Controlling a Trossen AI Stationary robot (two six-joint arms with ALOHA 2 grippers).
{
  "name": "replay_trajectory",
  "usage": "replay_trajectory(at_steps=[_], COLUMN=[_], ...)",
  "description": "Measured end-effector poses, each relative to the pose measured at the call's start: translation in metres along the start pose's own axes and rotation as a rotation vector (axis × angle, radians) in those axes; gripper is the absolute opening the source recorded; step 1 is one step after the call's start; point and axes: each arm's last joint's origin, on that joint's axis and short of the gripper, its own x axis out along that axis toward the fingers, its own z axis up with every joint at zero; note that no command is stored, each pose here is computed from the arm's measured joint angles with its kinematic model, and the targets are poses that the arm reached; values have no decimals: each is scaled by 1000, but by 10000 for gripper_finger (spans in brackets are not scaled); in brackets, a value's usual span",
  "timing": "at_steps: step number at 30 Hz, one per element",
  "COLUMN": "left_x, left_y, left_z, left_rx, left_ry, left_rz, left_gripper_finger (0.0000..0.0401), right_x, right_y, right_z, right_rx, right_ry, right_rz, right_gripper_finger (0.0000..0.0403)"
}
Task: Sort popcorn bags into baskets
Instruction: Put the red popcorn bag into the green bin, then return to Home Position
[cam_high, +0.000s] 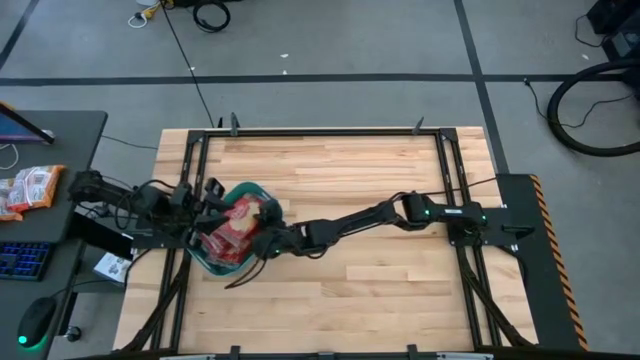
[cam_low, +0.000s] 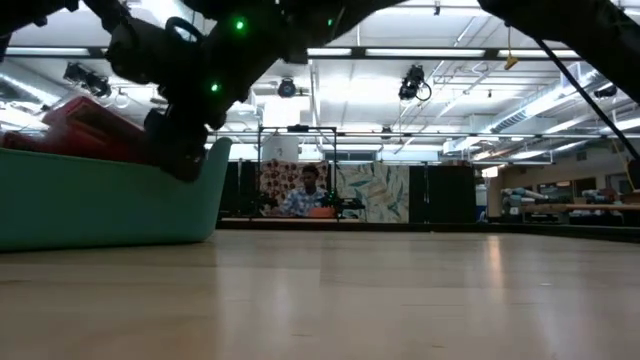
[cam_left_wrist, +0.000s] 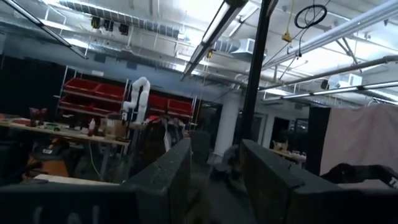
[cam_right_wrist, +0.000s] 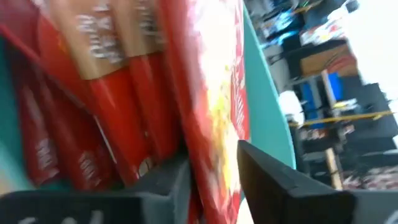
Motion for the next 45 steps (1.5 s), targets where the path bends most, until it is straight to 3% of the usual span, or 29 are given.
replay_trajectory(at_steps=[5,14,20,24,26,35,45], left_x=[-2,-3,0,3,4,0,-5], left_y=[2,4,5,5,6,7,9], left_z=[-8,-16,-24,-32,-36,-33,-41], left_rx=[-38,-39,-39,6,39,128,104], left_ry=[18,87,149,206,235,230,215], left_rz=[5,51,94,101,102,115,97], left_gripper_finger=[141,141,141,141,141,141,141], right_x=[-25,-46,-79,-97,-106,-155,-224], right_y=[-10,-26,-23,-39,-48,-62,-54], right_z=[8,11,13,14,12,-30,-87], right_rx=[-7,28,43,140,172,332,538], right_ry=[28,69,107,90,81,7,-139], right_rz=[51,74,238,371,382,352,373], right_gripper_finger=[163,162,162,162,162,158,157])
